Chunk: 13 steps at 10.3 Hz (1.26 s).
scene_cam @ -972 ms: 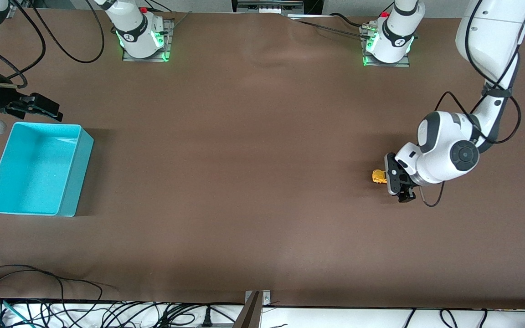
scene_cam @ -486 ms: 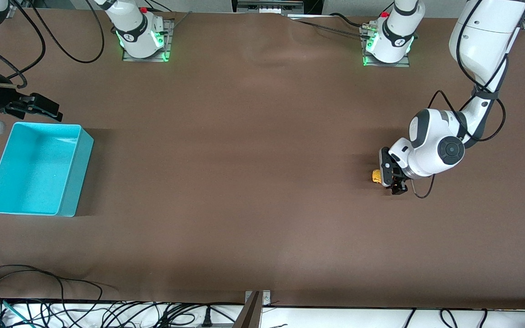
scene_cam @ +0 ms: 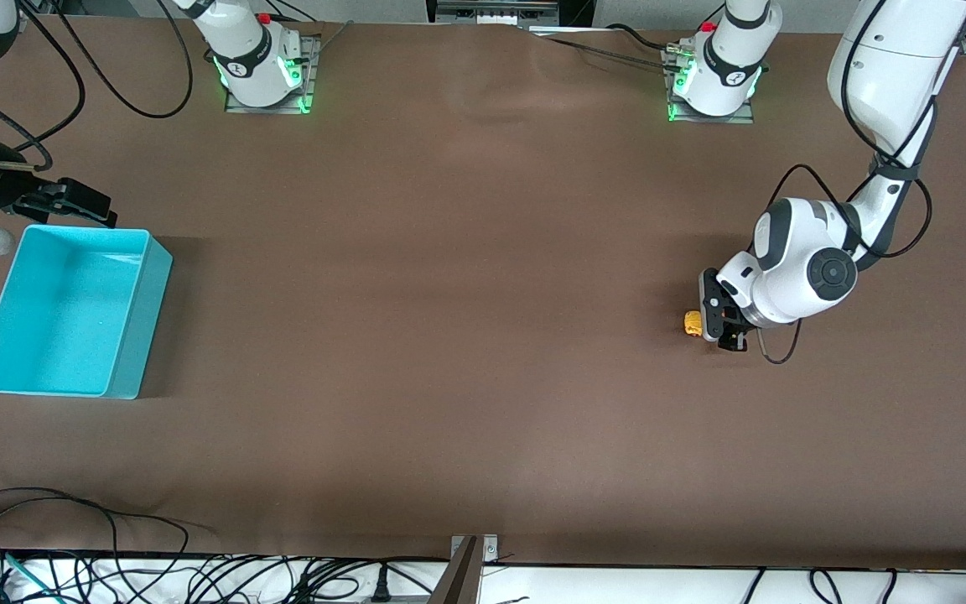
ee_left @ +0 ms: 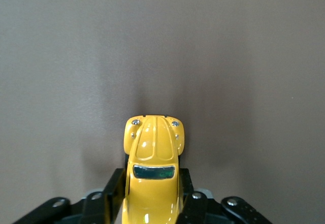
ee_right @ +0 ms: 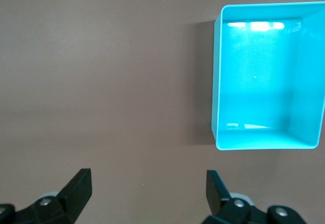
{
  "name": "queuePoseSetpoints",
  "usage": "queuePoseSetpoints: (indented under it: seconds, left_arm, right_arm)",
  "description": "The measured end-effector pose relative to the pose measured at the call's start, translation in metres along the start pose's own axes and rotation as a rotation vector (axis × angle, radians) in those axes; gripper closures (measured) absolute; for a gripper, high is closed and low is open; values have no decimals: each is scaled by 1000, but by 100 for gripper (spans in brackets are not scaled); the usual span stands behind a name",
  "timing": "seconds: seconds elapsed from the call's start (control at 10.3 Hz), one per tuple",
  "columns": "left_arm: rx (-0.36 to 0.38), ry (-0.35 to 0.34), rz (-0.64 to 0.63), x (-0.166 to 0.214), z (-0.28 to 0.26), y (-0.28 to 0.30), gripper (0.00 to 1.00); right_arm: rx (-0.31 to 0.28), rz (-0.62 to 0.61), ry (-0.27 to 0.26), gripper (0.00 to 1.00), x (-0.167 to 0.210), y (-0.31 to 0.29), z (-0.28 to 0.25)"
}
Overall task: Wind up and store yellow beetle car
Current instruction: 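Drag the car backward along the table with the left gripper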
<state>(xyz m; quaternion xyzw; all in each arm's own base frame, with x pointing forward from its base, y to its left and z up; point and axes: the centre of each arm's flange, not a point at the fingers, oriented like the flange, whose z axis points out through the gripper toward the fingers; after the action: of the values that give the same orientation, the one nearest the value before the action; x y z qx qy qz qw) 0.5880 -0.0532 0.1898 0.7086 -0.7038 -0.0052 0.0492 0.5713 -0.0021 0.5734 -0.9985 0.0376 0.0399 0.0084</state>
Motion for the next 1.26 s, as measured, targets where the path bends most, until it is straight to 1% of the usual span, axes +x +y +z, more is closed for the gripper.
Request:
queuePoseSetpoints:
  seconds: [0.58, 0.68, 0.87, 1.26]
  left_arm:
    - [-11, -3, -17, -11, 3, 5, 56]
    - [-11, -3, -24, -18, 3, 4, 56]
    - [-12, 1, -23, -48, 2, 4, 56]
    - [1, -6, 11, -134, -4, 8, 56]
  right_arm:
    - [1, 6, 0, 0, 1, 4, 0]
    - [1, 6, -2, 0, 1, 4, 1]
    - [1, 6, -5, 0, 3, 4, 4]
    - [1, 6, -3, 0, 4, 4, 3]
